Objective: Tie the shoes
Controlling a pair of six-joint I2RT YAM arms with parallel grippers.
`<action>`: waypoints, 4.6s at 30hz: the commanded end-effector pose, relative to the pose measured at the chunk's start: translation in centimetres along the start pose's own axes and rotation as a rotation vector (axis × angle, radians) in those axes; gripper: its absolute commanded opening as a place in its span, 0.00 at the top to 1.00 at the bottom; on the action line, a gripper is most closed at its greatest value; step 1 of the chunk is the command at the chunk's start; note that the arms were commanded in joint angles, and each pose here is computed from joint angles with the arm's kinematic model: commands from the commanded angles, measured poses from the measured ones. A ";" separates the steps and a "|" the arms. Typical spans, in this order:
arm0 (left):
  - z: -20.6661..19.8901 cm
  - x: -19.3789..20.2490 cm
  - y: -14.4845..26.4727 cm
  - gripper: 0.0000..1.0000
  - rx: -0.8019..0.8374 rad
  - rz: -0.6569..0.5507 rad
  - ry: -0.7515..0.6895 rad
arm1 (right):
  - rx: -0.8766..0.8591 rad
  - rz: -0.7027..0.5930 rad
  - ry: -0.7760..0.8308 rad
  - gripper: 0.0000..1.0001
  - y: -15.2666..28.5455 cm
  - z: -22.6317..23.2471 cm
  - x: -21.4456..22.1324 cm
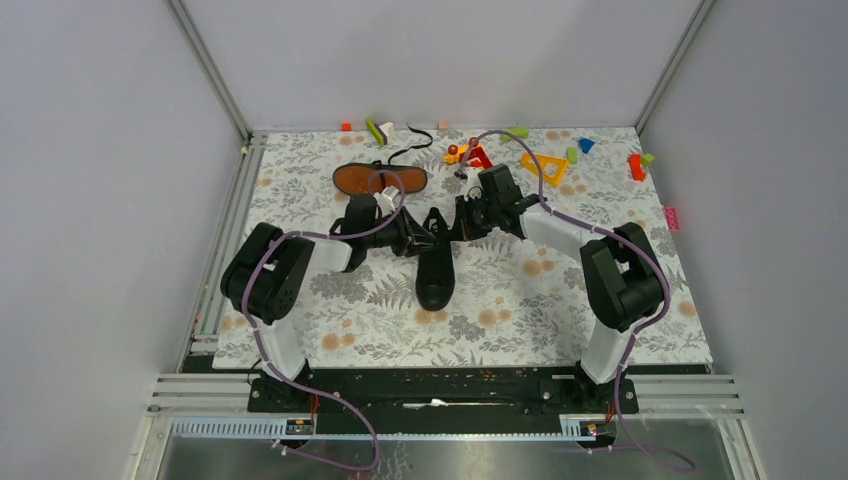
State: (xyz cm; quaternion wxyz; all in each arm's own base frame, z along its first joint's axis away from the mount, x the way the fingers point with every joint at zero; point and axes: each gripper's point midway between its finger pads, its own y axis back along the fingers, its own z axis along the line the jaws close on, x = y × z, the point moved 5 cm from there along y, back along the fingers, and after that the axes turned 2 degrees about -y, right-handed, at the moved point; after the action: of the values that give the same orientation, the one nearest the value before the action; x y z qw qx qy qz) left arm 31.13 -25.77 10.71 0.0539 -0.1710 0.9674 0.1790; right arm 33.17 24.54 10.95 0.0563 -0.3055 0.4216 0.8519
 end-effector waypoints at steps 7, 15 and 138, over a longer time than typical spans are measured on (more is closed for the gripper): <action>1.7 1.3 6.0 0.73 -0.204 -0.063 -0.043 | -0.009 -0.041 0.059 1.00 1.1 2.1 -1.7; -0.8 1.8 7.3 0.55 -0.090 -0.121 -0.109 | -0.024 -0.038 0.065 1.00 1.1 2.7 -1.7; 6.6 -3.7 7.7 1.00 -1.407 -0.175 -0.558 | 1.134 -0.020 -0.003 1.00 3.8 -7.3 3.3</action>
State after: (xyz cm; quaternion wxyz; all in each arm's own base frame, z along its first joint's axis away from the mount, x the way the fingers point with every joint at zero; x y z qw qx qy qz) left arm 32.35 -19.78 7.72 0.1982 -0.1932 0.6528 0.7052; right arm 32.48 20.92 7.56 0.2261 -0.2209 0.7226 0.6147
